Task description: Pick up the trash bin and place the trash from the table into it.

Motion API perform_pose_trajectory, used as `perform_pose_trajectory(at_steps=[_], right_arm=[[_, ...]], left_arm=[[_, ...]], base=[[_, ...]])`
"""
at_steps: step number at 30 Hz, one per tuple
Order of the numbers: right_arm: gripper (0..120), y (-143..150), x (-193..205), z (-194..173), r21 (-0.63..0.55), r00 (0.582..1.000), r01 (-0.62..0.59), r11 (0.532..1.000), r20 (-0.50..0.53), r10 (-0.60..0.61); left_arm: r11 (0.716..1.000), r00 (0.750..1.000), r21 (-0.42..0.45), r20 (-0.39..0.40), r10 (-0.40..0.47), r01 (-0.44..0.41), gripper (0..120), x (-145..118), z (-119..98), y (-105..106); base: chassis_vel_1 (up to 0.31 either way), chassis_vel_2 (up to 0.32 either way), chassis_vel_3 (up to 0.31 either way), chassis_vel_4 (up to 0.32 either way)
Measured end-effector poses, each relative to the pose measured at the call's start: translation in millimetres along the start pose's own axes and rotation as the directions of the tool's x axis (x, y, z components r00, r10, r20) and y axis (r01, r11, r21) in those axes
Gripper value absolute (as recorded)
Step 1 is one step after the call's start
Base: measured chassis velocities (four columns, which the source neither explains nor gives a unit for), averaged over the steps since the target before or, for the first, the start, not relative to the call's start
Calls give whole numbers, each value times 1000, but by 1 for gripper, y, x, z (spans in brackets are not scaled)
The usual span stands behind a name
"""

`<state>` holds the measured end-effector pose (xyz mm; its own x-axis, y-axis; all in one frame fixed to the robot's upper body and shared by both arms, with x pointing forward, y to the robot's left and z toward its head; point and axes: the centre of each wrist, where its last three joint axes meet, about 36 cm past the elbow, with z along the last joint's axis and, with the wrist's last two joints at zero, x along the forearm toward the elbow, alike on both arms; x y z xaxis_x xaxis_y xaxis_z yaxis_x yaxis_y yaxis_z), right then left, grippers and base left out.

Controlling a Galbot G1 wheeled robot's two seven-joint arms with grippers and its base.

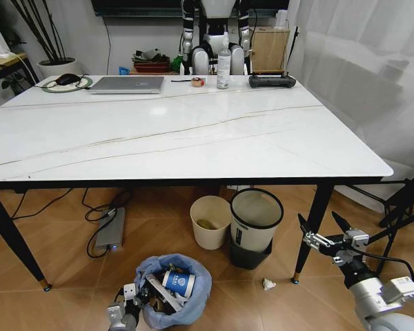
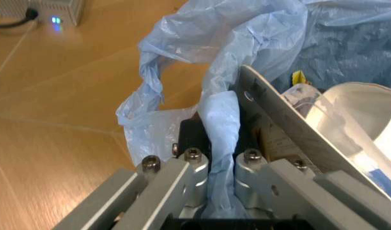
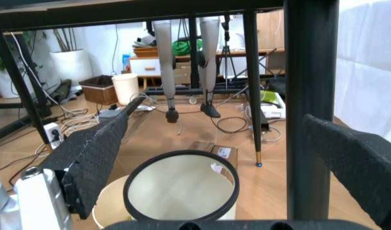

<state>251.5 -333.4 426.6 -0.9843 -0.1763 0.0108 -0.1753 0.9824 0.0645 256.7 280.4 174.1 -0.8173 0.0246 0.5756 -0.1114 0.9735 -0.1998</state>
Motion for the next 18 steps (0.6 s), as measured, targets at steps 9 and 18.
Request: perform_pose_trajectory(at_steps=[9,18], right_arm=[[100,0,0,0,0,1000,0,1000,0,0],[100,0,0,0,0,1000,0,1000,0,0]], left_arm=[[1000,1000,12,-7,-5,5,0,-1,3,2],[1000,1000,16,-7,-3,3,25,-1,4,3]], base=[[0,0,0,0],[0,0,0,0]])
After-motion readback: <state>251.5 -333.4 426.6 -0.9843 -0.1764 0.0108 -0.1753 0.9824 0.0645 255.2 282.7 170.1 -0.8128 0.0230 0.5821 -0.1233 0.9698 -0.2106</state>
